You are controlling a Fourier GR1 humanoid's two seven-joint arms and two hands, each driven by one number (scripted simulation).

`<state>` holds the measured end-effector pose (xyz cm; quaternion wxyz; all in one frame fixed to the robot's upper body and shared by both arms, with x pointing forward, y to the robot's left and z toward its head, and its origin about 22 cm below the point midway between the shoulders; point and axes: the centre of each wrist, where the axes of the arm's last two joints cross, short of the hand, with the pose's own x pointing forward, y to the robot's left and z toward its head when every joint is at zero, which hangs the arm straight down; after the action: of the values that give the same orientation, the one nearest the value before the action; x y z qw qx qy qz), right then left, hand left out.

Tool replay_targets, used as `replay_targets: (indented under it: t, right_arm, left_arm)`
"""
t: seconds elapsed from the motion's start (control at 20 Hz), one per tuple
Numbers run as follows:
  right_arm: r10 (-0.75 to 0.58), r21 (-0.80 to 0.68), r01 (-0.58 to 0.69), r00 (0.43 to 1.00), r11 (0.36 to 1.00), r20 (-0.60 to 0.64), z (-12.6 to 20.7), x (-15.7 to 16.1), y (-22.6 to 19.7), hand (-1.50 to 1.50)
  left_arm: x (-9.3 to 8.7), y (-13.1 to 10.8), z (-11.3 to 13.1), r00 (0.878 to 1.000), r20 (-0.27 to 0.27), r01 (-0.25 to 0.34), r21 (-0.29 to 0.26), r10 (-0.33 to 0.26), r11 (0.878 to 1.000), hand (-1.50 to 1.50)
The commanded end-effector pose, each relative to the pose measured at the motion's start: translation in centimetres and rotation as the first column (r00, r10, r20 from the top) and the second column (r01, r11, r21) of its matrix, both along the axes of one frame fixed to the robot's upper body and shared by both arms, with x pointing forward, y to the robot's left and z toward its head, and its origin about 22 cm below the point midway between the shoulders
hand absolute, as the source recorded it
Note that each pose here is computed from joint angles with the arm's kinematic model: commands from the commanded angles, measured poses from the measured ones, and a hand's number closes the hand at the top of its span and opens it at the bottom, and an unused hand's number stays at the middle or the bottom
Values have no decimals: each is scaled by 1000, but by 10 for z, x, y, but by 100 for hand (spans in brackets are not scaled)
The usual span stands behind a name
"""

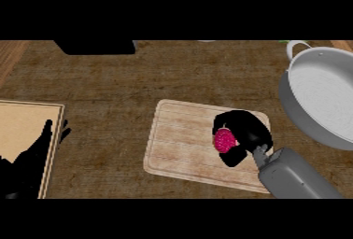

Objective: Pick the cupcake from the cutting board and place it in the pot

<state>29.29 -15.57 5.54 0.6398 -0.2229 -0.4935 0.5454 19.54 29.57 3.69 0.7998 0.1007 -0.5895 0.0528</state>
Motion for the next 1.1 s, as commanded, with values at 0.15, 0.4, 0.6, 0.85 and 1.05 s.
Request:
replay_targets:
  t: [0.15, 0.4, 0.6, 0.85, 1.05]
  right_arm:
    - [364, 28, -363, 931, 931, -33, -14, -67, 17, 150]
    - [553, 23, -552, 833, 833, -13, -18, -134, -9, 150]
    - [514, 24, -517, 854, 855, 80, 20, -173, -41, 150]
    - [258, 217, -348, 898, 912, 356, 64, -175, -52, 150]
    - [74, 319, -264, 861, 910, 503, 98, -187, -60, 150]
  left_arm:
    - [32, -1, 43, 959, 284, -8, 44, -5, 999, 0]
    - [48, 0, 49, 946, 324, -15, 47, -1, 999, 0]
    - [60, 0, 36, 951, 310, -29, 60, 9, 998, 0]
    - [58, 4, 31, 949, 316, -18, 59, -2, 998, 0]
    - [64, -2, 50, 949, 314, -30, 44, 15, 999, 0]
